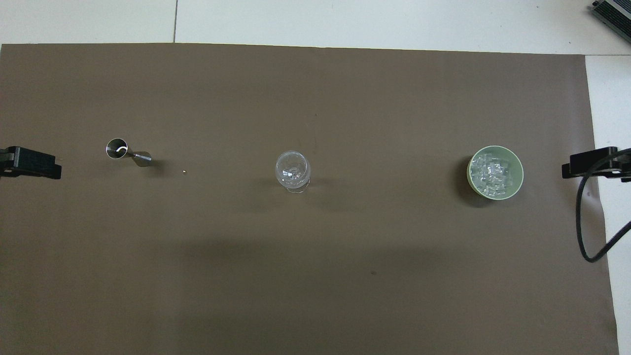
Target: Pour wine and add ice with both arms
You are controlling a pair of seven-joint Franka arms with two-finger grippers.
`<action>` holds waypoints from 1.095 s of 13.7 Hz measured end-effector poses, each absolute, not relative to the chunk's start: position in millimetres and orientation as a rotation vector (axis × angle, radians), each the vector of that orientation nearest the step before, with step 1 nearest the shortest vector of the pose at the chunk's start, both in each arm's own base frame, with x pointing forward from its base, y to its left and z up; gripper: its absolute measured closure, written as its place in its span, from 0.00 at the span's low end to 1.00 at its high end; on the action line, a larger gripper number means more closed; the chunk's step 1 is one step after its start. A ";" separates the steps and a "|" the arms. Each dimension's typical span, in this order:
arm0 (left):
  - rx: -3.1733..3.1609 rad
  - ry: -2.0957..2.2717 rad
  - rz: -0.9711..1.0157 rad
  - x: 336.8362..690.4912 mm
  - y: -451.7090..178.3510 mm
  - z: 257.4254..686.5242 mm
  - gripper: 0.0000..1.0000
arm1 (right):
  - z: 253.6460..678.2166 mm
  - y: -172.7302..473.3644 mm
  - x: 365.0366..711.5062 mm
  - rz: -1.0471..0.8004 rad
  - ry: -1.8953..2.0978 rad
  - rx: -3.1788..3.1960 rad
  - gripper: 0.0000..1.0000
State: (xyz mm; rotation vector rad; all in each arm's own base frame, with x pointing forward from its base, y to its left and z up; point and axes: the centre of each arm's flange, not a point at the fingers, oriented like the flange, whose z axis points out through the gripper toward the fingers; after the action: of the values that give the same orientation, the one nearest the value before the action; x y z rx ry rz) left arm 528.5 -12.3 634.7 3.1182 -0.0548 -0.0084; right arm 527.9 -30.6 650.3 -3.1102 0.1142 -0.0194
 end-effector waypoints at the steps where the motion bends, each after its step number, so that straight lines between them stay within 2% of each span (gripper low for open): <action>1: 3.118 -0.059 -0.008 528.4 -13.6 634.7 0.00 | 650.3 -30.8 527.8 -0.019 0.114 -3.113 0.00; 6: 3.110 -0.029 0.035 529.7 -24.0 638.9 0.00 | 650.3 -28.8 528.0 -0.019 0.105 -3.130 0.00; 9: 3.097 -0.003 0.037 542.6 -22.2 632.1 0.00 | 650.3 -28.8 528.0 -0.019 0.104 -3.137 0.00; 15: 3.049 0.179 -0.083 632.5 9.2 560.1 0.00 | 649.8 -28.6 527.9 -0.016 0.103 -3.138 0.00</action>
State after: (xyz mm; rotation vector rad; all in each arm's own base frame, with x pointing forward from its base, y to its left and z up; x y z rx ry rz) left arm 632.5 9.2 560.1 3.0492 0.1789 -0.0830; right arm 527.9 -28.6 649.8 -3.1377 0.1028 -0.0163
